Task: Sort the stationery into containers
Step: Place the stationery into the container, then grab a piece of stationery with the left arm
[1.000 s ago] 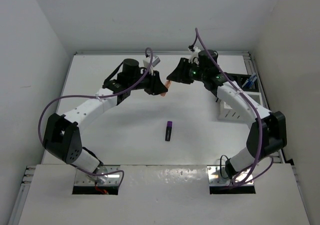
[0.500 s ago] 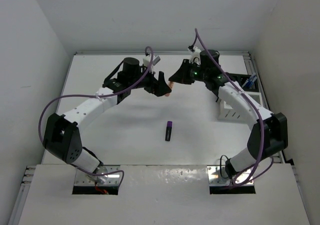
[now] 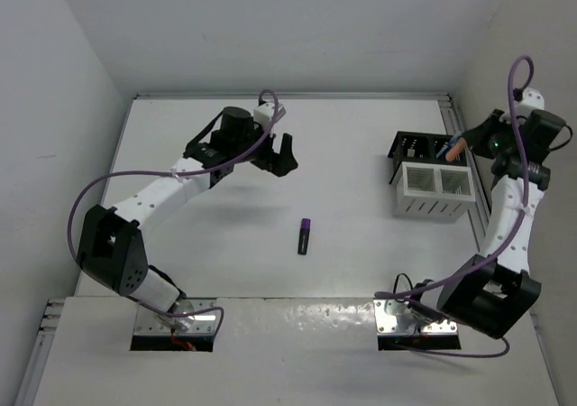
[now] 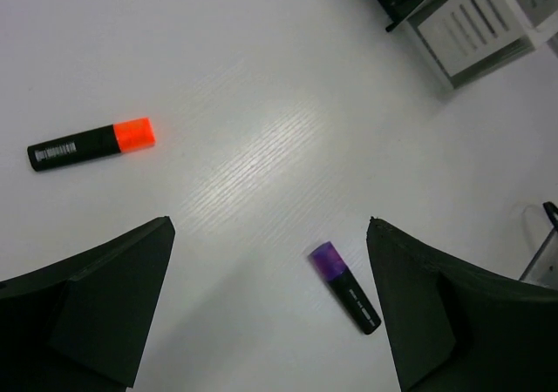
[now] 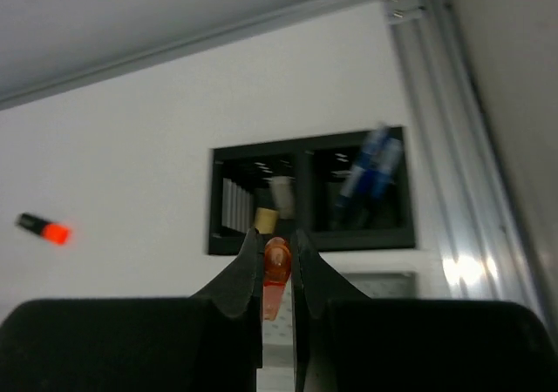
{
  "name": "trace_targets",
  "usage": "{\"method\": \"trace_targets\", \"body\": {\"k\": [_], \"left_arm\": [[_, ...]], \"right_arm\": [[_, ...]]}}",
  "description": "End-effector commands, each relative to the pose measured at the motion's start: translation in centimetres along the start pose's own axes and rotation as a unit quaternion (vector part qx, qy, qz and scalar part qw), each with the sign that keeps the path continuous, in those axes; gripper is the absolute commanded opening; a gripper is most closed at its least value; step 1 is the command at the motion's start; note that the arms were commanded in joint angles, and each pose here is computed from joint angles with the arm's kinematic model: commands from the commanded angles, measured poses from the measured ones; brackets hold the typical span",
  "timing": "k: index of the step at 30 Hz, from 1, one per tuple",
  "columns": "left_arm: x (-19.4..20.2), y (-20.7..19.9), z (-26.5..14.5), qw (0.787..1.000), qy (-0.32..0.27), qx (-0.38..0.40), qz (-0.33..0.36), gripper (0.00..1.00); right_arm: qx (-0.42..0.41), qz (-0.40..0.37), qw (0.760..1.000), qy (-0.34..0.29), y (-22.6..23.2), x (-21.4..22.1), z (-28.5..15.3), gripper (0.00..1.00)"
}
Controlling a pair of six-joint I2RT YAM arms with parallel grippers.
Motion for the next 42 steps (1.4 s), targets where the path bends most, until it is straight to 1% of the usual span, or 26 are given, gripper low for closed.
{"method": "trace_targets", "body": {"k": [1, 6, 8, 10, 11, 12, 13, 15, 16, 17, 18, 19, 20, 21, 22, 23, 24, 25, 26, 27, 28, 31, 33, 38, 40, 42], "left_arm": [[-0.9, -0.2, 0.1, 0.999, -0.003, -0.032, 0.043, 0.99], [0.0, 0.9, 1.4, 0.997, 0.027, -0.062, 0.048, 1.00], [-0.3, 1.7, 1.5, 0.994, 0.035, -0.077, 0.066, 1.00], [0.1, 3.3, 1.8, 0.989, 0.061, -0.103, 0.086, 1.00], [-0.6, 3.7, 1.8, 0.988, 0.059, -0.103, 0.102, 1.00], [-0.3, 4.5, 2.2, 0.986, 0.071, -0.102, 0.108, 1.00], [-0.4, 5.2, 2.2, 0.985, 0.080, -0.079, 0.133, 1.00], [-0.4, 6.5, 3.0, 0.980, 0.100, -0.062, 0.158, 1.00], [-0.5, 7.6, 2.9, 0.975, 0.112, -0.059, 0.182, 1.00], [-0.5, 8.6, 3.8, 0.971, 0.123, -0.053, 0.200, 1.00], [-0.4, 9.4, 4.2, 0.965, 0.134, -0.045, 0.220, 1.00], [0.0, 10.8, 4.2, 0.952, 0.156, -0.037, 0.261, 0.99], [0.0, 12.1, 5.4, 0.945, 0.169, -0.033, 0.280, 0.99], [0.2, 12.8, 6.0, 0.937, 0.182, -0.021, 0.297, 0.97], [0.9, 13.9, 5.7, 0.924, 0.209, 0.012, 0.319, 0.96], [0.5, 15.1, 7.2, 0.920, 0.211, 0.025, 0.329, 0.95], [0.8, 15.9, 7.6, 0.917, 0.217, 0.042, 0.332, 0.91], [0.8, 16.6, 7.4, 0.915, 0.211, 0.081, 0.334, 0.89], [0.5, 17.7, 8.2, 0.916, 0.202, 0.097, 0.333, 0.87], [0.2, 18.6, 8.2, 0.919, 0.179, 0.119, 0.331, 0.87], [-0.9, 18.7, 8.3, 0.919, 0.157, 0.128, 0.339, 0.86], [-0.5, 20.3, 9.6, 0.917, 0.142, 0.137, 0.346, 0.86], [-0.2, 20.4, 10.3, 0.913, 0.137, 0.142, 0.357, 0.86], [2.8, 20.2, 11.9, 0.908, 0.161, 0.171, 0.348, 0.86], [3.9, 20.0, 12.4, 0.908, 0.160, 0.187, 0.340, 0.87], [3.5, 19.9, 12.9, 0.909, 0.161, 0.178, 0.340, 0.87]], "right_arm": [[0.041, -0.043, 0.998, 0.026, -4.0, 2.5, -0.9, 0.00], [0.055, -0.037, 0.997, 0.050, -6.4, 4.4, -0.2, 0.00], [0.055, -0.032, 0.996, 0.058, -6.9, 5.4, 0.6, 0.00], [0.052, -0.023, 0.996, 0.061, -7.2, 6.3, 1.4, 0.00], [0.052, -0.022, 0.996, 0.062, -7.3, 6.4, 1.6, 0.00], [0.050, -0.019, 0.996, 0.066, -7.4, 6.7, 1.9, 0.00], [0.047, -0.012, 0.996, 0.074, -7.6, 7.2, 2.4, 0.00], [0.050, -0.008, 0.995, 0.082, -7.9, 7.5, 2.7, 0.00], [0.052, -0.009, 0.994, 0.094, -8.1, 7.9, 2.8, 0.06], [0.049, -0.006, 0.993, 0.108, -8.3, 8.5, 3.0, 0.17], [0.047, -0.007, 0.992, 0.113, -8.4, 8.4, 3.1, 0.34], [0.046, 0.001, 0.990, 0.132, -8.3, 9.0, 3.0, 0.60], [0.046, 0.005, 0.989, 0.140, -8.4, 9.1, 3.0, 0.66], [0.044, 0.010, 0.988, 0.146, -8.2, 9.1, 2.8, 0.69], [0.041, 0.012, 0.988, 0.145, -8.0, 9.1, 2.7, 0.70], [0.037, 0.015, 0.989, 0.145, -7.8, 9.1, 2.6, 0.70], [0.035, 0.015, 0.989, 0.141, -7.5, 8.9, 2.3, 0.70], [0.032, 0.020, 0.990, 0.139, -7.3, 8.7, 2.1, 0.71], [0.024, 0.024, 0.990, 0.135, -6.7, 8.4, 1.8, 0.71], [0.019, 0.031, 0.990, 0.134, -6.4, 8.4, 1.6, 0.71], [0.015, 0.032, 0.991, 0.133, -6.1, 8.2, 1.4, 0.71], [0.001, 0.041, 0.990, 0.133, -5.2, 8.2, 0.8, 0.71], [-0.010, 0.044, 0.990, 0.131, -4.6, 8.0, 0.5, 0.71], [-0.046, 0.056, 0.990, 0.121, -3.1, 7.6, 0.0, 0.72], [-0.060, 0.067, 0.989, 0.118, -2.6, 7.3, -0.1, 0.72], [-0.078, 0.079, 0.987, 0.117, -1.8, 7.0, -0.2, 0.72]]}}
Point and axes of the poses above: each gripper's point midway between its finger pads, its own z axis out along the fingers, its own y axis along the line the jaws close on, x = y × z, the point moved 4 cm from there along -z, back along the fingers, and after that the axes turned 7 degrees about -z, right-handed, at the moved point
